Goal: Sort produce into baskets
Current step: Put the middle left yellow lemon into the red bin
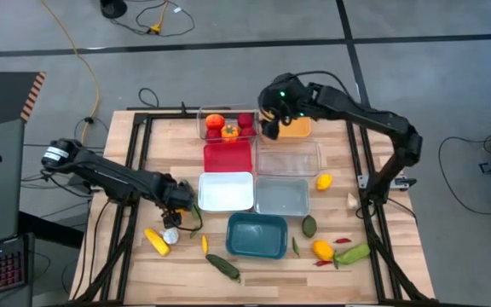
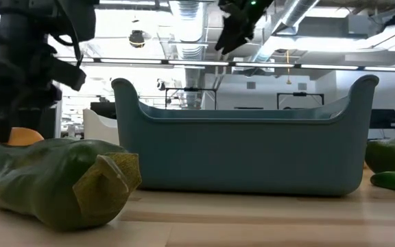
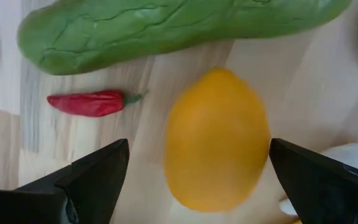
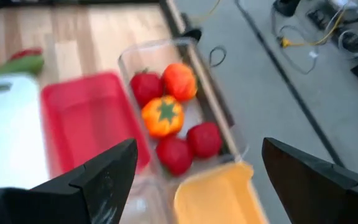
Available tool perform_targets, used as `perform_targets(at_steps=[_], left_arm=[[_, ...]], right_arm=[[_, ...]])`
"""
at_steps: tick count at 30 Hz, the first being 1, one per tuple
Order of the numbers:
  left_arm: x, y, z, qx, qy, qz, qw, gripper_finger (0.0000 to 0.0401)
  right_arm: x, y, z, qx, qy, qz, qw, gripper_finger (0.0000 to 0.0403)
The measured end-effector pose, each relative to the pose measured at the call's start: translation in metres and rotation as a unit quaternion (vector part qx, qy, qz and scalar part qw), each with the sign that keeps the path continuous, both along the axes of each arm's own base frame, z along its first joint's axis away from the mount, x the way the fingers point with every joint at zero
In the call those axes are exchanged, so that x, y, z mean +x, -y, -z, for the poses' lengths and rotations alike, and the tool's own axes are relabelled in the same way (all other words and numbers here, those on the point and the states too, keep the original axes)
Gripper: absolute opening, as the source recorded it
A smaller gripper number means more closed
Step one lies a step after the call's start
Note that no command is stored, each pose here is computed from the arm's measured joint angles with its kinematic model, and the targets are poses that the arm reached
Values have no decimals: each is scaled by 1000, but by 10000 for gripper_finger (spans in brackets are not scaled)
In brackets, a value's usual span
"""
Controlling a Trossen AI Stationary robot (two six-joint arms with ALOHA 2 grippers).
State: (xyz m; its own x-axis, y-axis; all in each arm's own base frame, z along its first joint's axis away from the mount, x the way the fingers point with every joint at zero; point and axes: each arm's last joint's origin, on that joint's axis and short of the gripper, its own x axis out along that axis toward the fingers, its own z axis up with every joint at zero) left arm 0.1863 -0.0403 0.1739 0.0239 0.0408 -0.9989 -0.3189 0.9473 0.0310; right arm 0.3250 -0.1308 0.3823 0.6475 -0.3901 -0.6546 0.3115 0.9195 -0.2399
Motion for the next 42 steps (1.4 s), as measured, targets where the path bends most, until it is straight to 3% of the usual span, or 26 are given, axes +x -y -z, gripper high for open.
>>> perform_targets(at_steps=[6,15,18,24,32,37,42], left_arm=[[1,0,10,0,8,1,1000,350],[1,0,10,0,9,3,1000,225],[1,1,9,-12,6,5,1000,201],[11,5,-12,-40,14,20,999,221],[28,9,-74,-48,45,63,996,240],[44,9,-111,4,133,114,985,241],[62,3,-123,72,223,174,956,242]], right_arm=[[-28,-24,3,28,8,6,1000,372],[-74,-57,26,92,17,37,995,372],[-85,-69,40,118,13,46,992,372],[-100,-89,57,159,11,56,986,372],[-105,-103,73,183,-4,57,982,372],[-105,-105,78,186,-9,60,981,372],[-104,-105,78,185,-7,58,981,372]])
